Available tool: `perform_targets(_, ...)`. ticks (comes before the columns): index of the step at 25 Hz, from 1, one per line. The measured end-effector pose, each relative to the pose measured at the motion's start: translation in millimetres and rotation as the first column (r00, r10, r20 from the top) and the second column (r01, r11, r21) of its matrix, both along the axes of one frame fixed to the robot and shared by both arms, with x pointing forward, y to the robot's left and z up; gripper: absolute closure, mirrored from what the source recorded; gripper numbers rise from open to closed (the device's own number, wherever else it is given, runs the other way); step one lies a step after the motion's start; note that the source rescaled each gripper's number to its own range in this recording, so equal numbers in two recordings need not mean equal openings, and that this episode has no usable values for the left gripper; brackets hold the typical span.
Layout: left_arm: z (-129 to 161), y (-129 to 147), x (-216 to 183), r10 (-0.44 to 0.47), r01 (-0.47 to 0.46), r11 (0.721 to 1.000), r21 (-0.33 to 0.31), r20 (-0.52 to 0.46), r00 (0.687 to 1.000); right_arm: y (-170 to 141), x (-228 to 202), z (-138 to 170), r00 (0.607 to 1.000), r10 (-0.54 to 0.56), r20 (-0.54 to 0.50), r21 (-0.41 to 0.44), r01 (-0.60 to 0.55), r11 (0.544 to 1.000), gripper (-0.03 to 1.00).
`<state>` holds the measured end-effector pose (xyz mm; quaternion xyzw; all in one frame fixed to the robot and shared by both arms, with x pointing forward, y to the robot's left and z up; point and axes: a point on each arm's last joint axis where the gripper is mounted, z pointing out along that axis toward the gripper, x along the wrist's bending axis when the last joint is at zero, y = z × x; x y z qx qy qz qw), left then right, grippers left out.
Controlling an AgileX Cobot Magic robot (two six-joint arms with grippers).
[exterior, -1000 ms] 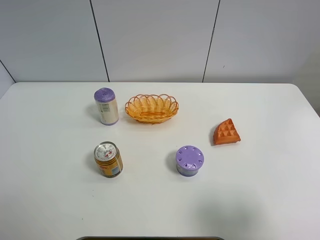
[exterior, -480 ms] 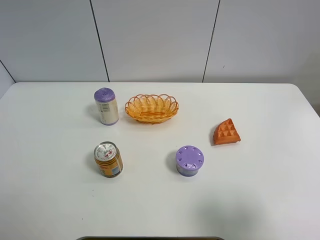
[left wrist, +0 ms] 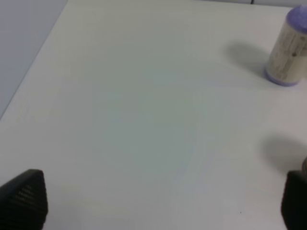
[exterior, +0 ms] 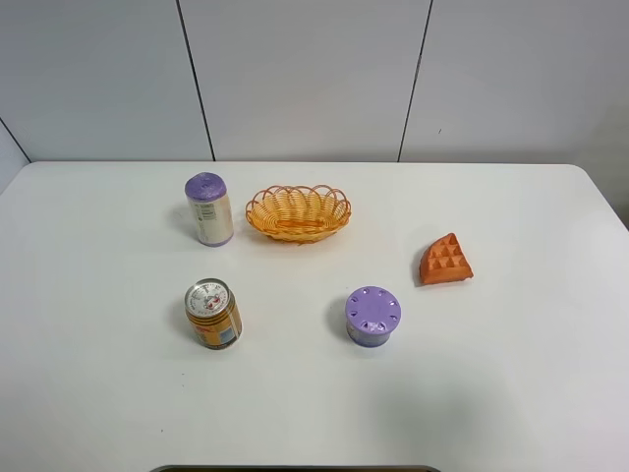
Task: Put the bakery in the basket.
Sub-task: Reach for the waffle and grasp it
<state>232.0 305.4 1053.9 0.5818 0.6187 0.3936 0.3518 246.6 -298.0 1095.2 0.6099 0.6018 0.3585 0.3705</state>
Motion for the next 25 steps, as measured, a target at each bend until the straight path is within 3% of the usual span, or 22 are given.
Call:
perform_targets(11, 0.0, 0.0, 0.0, 0.0, 0.0, 1.0, 0.0, 0.0, 1.0, -1.7, 52.8, 56.7, 0.998, -0.019, -0.067, 0.04, 0.022, 0.999, -0.03)
perform_targets(25, 0.0, 0.0, 0.0, 0.0, 0.0, 1.0, 0.0, 0.0, 1.0, -5.0, 152.7, 61.4, 0.959, -0.028, -0.283, 0.059, 0.047, 0.997, -0.03)
